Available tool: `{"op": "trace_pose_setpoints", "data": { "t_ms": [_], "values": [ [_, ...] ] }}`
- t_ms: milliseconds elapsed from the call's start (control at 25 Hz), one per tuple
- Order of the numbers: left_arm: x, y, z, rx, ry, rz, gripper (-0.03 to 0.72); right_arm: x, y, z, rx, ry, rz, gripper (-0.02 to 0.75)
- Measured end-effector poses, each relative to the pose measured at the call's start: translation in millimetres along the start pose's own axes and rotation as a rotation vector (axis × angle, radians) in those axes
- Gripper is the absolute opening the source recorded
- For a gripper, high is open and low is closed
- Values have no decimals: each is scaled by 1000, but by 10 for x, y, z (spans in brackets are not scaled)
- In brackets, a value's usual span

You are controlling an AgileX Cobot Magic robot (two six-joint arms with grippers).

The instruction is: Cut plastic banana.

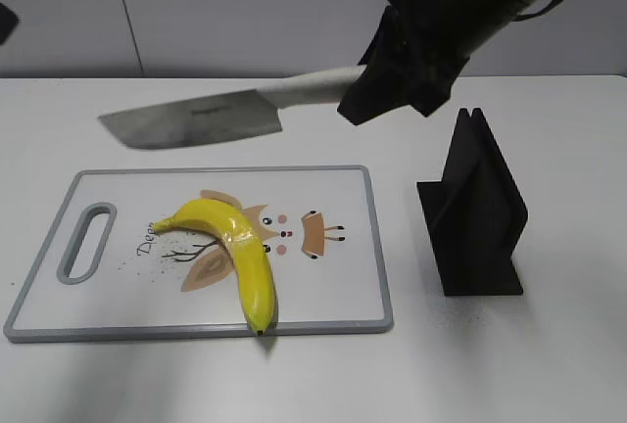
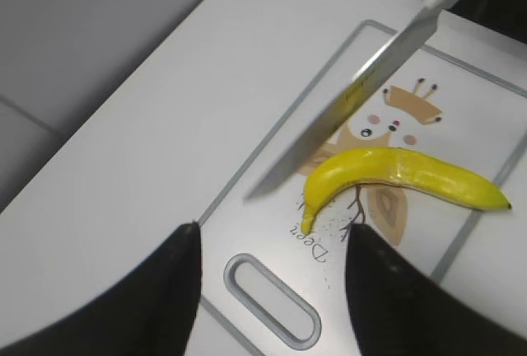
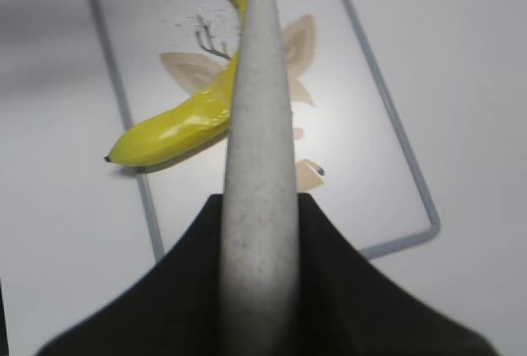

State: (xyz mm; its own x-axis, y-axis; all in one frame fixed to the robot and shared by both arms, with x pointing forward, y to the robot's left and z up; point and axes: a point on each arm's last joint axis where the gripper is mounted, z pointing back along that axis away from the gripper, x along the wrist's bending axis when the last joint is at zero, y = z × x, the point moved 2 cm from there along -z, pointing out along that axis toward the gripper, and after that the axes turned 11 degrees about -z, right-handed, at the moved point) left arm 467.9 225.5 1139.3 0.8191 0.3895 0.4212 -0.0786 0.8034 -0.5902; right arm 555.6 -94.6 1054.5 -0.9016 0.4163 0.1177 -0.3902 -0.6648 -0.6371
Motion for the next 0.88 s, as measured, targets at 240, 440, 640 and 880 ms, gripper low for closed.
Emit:
{"op": "trace_pose_setpoints", "data": {
  "t_ms": [240, 440, 640, 880],
  "values": [
    [-123, -268, -623, 99, 259, -275, 542, -50, 146, -131, 32, -149, 129, 194],
    [-252, -218, -1094, 187, 399, -328, 542, -88, 198, -213, 48, -175, 151, 194],
    [-282, -92, -1386, 247, 468, -319, 542, -80, 176, -239, 20, -194, 146, 194],
    [-319, 26, -1675, 287, 517, -303, 522, -73, 166, -238, 7, -204, 150, 194]
  ]
}}
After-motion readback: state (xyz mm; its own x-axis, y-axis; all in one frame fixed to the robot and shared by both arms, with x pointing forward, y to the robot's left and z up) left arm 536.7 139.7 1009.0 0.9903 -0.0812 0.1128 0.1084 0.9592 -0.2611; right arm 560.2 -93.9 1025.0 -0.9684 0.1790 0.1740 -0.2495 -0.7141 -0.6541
